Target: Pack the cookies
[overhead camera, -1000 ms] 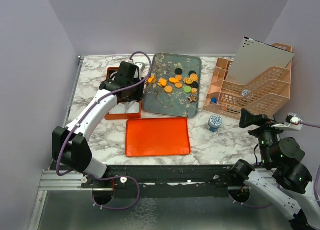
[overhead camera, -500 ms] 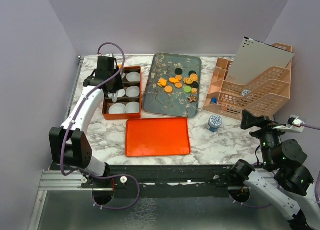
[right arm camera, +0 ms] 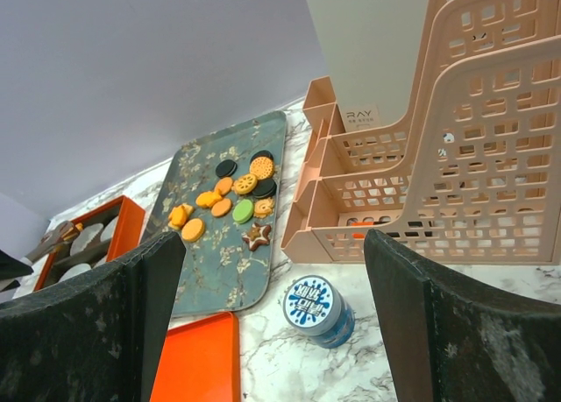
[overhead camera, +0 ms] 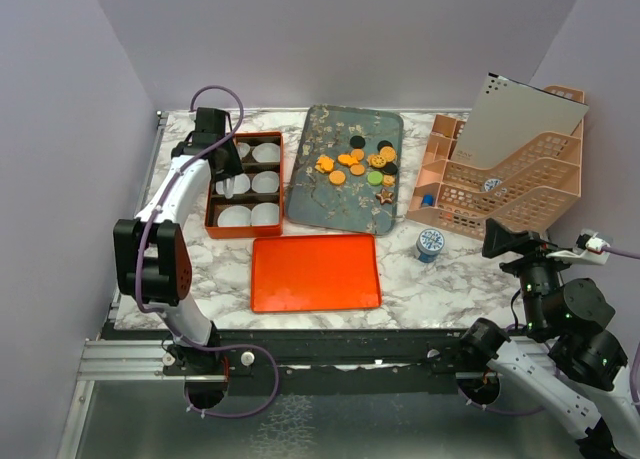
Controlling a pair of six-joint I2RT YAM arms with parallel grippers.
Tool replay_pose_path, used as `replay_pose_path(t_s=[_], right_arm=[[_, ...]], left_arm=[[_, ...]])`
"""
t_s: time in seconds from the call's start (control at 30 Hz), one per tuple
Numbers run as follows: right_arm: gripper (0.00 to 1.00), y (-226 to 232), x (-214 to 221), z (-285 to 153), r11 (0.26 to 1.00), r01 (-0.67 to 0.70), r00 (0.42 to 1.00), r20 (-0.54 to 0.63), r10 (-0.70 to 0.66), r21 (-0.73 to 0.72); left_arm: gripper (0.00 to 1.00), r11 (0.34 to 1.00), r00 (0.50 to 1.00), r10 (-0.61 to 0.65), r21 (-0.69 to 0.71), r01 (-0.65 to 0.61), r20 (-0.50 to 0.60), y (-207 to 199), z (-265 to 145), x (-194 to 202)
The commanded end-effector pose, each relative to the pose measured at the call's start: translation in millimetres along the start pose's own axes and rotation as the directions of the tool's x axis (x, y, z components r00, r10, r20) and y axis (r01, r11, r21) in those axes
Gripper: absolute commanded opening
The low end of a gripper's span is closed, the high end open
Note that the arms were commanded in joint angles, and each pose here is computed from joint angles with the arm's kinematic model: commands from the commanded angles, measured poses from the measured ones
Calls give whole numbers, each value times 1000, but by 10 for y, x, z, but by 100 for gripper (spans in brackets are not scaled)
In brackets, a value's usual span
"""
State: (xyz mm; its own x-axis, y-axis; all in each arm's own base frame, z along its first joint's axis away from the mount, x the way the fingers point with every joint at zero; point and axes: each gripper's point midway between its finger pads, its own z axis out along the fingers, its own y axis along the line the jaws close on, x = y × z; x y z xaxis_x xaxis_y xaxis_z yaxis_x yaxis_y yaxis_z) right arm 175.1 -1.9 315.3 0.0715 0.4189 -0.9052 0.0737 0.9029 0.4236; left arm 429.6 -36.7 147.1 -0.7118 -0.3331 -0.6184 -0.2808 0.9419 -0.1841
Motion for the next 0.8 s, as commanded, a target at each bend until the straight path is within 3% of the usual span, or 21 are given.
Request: replay_pose_path(t_s=[0.0, 0.77], right_arm=[[91, -69, -32, -5, 999, 24, 1000, 6, -24, 34], [91, -82, -33, -6, 999, 21, 1000, 8, -21, 41]], left_arm=[[0, 999, 998, -29, 17, 28, 59, -68, 26, -265], [4, 1000, 1000, -16, 12, 16, -20, -10, 198, -41]])
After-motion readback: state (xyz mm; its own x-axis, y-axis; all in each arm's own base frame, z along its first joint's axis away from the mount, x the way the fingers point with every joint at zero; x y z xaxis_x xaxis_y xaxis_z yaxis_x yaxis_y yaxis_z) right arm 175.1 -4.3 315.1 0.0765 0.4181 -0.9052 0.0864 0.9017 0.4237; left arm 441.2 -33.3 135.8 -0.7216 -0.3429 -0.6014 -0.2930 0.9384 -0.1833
